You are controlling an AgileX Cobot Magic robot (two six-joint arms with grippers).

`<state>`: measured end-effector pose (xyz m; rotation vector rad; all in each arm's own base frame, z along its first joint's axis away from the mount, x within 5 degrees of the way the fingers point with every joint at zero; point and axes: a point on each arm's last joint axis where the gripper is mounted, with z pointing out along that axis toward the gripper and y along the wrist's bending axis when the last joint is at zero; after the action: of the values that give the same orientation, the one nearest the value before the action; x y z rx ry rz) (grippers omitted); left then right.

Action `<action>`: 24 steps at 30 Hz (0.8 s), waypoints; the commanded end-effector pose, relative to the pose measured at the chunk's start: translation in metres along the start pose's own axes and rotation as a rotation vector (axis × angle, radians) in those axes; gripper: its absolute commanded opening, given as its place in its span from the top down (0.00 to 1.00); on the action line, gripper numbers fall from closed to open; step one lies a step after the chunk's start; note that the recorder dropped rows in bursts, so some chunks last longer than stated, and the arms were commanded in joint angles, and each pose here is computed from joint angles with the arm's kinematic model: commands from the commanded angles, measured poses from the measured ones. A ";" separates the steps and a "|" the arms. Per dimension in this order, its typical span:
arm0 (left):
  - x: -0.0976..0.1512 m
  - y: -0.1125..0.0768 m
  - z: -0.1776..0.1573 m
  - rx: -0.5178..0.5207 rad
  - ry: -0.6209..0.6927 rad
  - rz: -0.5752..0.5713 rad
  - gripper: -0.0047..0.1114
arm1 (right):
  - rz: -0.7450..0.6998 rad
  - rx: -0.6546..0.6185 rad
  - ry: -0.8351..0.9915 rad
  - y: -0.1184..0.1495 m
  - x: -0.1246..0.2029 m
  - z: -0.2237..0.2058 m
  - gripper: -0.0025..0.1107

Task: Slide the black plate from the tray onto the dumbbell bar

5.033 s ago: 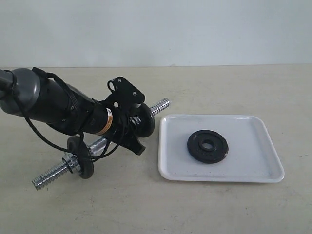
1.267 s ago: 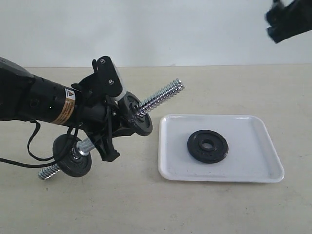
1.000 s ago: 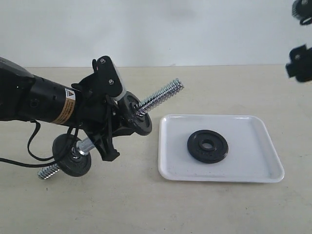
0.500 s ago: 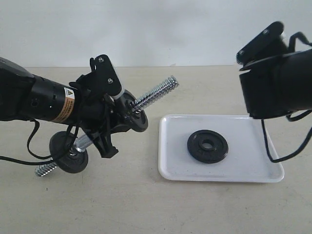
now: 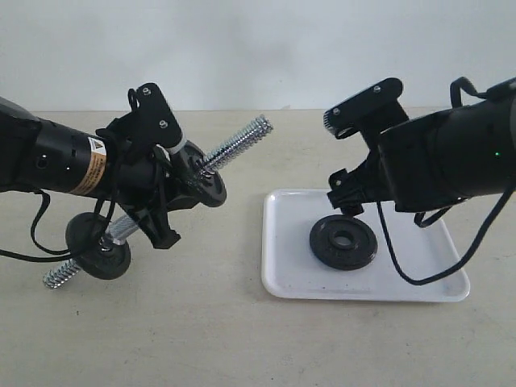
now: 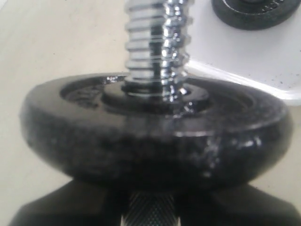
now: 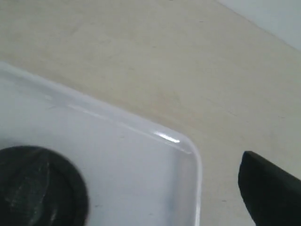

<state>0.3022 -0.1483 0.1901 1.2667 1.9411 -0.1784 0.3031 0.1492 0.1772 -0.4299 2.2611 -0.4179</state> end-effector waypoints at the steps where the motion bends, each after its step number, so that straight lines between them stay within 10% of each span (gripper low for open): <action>1: -0.016 0.013 -0.017 -0.063 -0.068 -0.012 0.92 | 0.032 -0.149 0.022 0.019 0.017 -0.002 0.06; 12: -0.017 0.012 -0.017 -0.050 -0.074 -0.011 0.92 | 0.242 -0.441 0.062 0.031 0.040 -0.028 0.06; 19: -0.017 0.012 -0.017 -0.049 -0.075 -0.011 0.92 | 0.320 -0.340 -0.056 0.001 0.022 -0.053 0.06; 24: -0.017 0.012 -0.017 -0.049 -0.075 -0.011 0.92 | 0.308 -0.489 -0.192 -0.007 0.005 -0.087 0.06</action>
<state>0.3044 -0.1437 0.1901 1.2579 1.9458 -0.1666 0.2441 0.1524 0.2147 -0.2653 2.2438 0.2359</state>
